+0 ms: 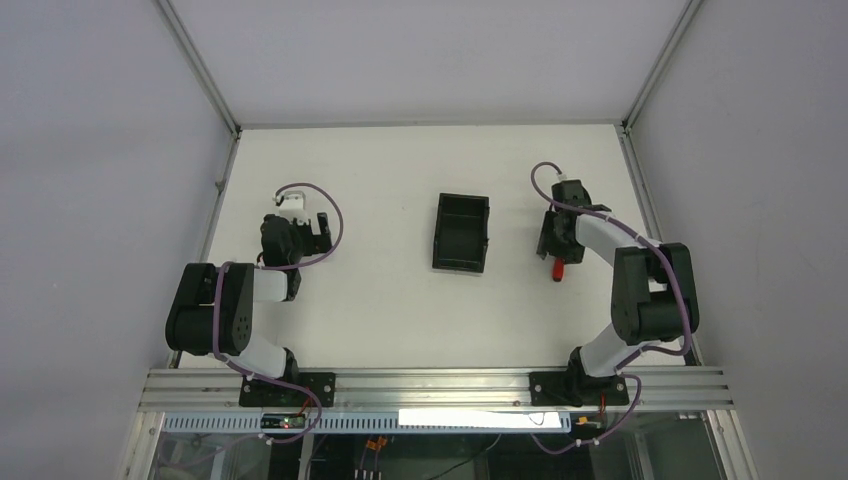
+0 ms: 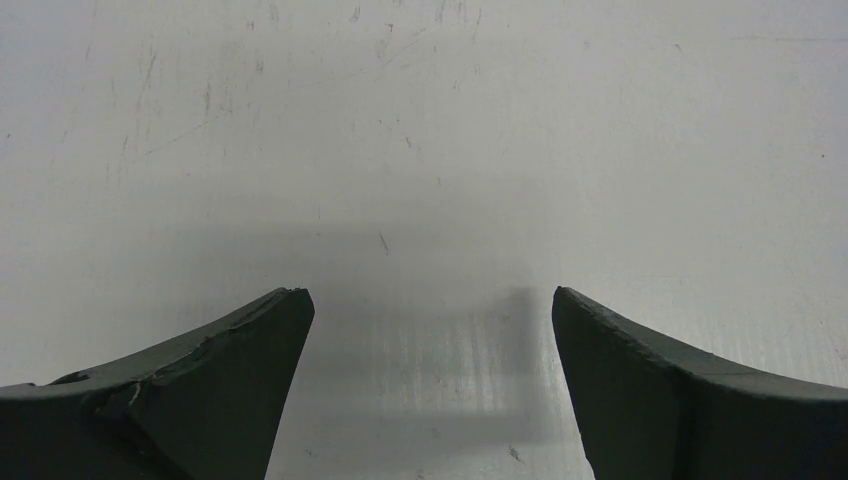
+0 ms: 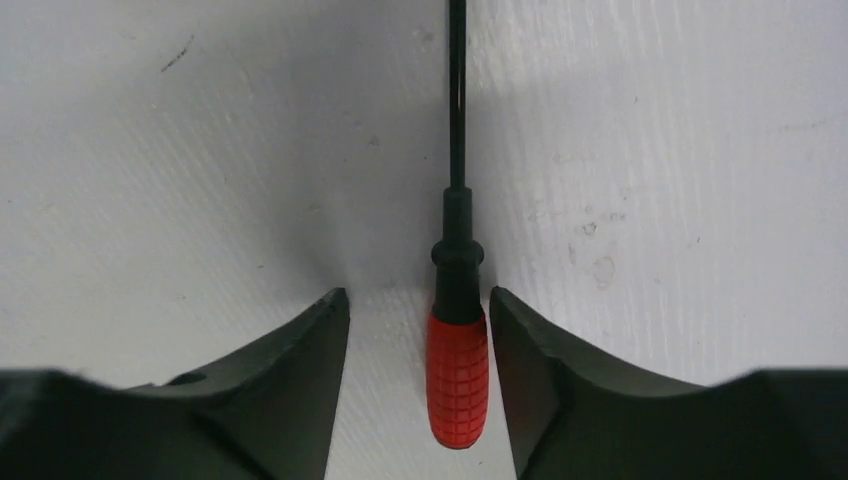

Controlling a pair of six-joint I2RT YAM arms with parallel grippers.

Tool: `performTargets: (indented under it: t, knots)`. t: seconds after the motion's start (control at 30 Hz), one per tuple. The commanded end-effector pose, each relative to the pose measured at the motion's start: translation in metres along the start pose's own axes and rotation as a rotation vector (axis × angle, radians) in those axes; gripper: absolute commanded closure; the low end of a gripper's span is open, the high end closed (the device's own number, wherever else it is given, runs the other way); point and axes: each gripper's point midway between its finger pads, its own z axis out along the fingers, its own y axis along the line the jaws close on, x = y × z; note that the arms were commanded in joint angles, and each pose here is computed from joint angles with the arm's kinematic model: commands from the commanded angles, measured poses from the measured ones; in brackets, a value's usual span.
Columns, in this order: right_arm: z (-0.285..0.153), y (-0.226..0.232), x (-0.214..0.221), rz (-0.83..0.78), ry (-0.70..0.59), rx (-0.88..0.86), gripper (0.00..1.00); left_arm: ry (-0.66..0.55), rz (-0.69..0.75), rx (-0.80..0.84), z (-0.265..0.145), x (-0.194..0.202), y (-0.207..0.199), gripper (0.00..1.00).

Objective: Put the screwdriver in the bin

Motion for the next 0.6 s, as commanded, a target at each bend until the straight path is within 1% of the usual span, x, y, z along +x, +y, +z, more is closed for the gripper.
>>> performTargets:
  t: [0.0, 0.03, 0.07, 0.1, 0.13, 0.2, 0.37, 0.43, 0.57]
  knots:
    - [0.004, 0.0, -0.016, 0.019, -0.035, 0.0, 0.51, -0.052, -0.001, 0.008, -0.001, -0.015, -0.001, 0.01]
    - [0.005, -0.002, -0.015, 0.015, -0.036, 0.007, 0.62, -0.051, -0.001, 0.008, -0.001, -0.015, -0.001, 0.01]
    - [0.005, -0.003, -0.016, 0.007, -0.04, 0.009, 0.67, -0.051, -0.001, 0.009, -0.001, -0.015, -0.001, 0.01]
    - [0.004, -0.004, -0.018, 0.004, -0.048, 0.013, 0.77, -0.05, -0.001, 0.008, -0.001, -0.015, -0.001, 0.01]
    - [0.001, -0.005, -0.022, -0.006, -0.059, 0.012, 0.83, -0.05, -0.001, 0.009, -0.001, -0.015, -0.001, 0.01]
    - [-0.011, -0.004, -0.035, -0.025, -0.1, 0.001, 0.88, -0.049, -0.001, 0.008, -0.001, -0.014, -0.001, 0.01]
    - [-0.062, 0.005, -0.077, -0.06, -0.239, -0.076, 0.9, -0.051, -0.001, 0.008, -0.001, -0.015, -0.001, 0.01]
    - [-0.088, 0.015, -0.088, -0.063, -0.283, -0.146, 0.9, -0.05, -0.002, 0.008, -0.001, -0.015, -0.001, 0.01]
    - [-0.139, 0.046, -0.096, -0.073, -0.366, -0.302, 0.88, -0.052, -0.001, 0.007, -0.001, -0.015, -0.001, 0.01]
